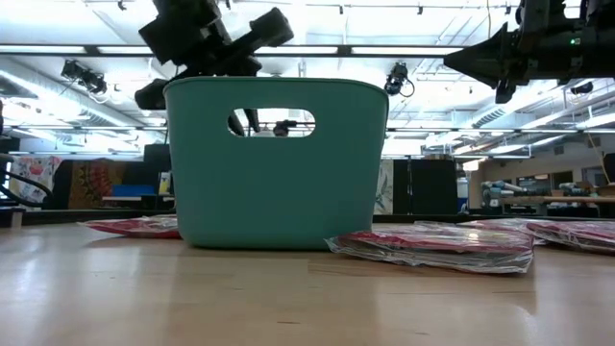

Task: Sort popcorn bags into baskets
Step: Put the red popcorn bag into the green bin

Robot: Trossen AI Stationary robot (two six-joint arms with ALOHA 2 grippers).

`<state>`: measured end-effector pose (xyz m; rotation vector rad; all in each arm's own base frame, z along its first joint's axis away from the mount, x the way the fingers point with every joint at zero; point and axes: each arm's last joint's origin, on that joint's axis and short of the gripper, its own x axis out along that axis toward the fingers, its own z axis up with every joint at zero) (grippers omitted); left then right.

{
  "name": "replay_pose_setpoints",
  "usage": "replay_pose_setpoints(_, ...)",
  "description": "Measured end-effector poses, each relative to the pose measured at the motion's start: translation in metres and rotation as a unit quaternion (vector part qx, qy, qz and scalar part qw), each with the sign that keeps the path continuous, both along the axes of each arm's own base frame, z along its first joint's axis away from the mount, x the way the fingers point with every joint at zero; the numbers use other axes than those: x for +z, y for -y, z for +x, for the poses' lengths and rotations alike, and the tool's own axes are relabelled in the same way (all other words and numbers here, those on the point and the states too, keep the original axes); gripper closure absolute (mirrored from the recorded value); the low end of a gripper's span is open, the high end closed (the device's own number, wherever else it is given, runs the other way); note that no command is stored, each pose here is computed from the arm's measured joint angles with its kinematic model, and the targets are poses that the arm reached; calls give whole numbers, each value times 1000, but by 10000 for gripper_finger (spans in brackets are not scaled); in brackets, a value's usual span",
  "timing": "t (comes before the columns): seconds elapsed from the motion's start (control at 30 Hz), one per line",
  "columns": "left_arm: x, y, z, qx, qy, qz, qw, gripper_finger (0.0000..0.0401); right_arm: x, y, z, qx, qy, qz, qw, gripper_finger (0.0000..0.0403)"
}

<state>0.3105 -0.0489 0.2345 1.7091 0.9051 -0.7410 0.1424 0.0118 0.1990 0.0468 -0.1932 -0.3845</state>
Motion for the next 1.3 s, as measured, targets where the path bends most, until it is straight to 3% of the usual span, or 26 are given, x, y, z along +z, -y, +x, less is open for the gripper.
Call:
replay_pose_setpoints(0.13,18,1,-3,85,43,-70,993,290,0,0,0,0,-1,0,1000,384)
replay_pose_setpoints(0.27,34,-11,-15,197,67,-142,968,286,0,0,0,1,1,2,1000,384)
replay_pose_setpoints(0.47,48,-31,-33,308,89,-189,928,306,0,0,0,2,4,7,1000,384)
replay_pose_setpoints(0.8,2,-88,-69,489,85,-215,841,318,0,0,0,2,5,8,1000,384)
replay_pose_setpoints(1.07,-39,-115,-81,560,125,-246,781,315,0,0,0,2,6,8,1000,384)
replay_pose_setpoints(1.23,-51,-132,-85,603,164,-268,734,292,1,0,0,2,6,8,1000,384)
replay_pose_setpoints(1.3,-56,-139,-89,610,167,-280,722,278,1,0,0,2,6,8,1000,384)
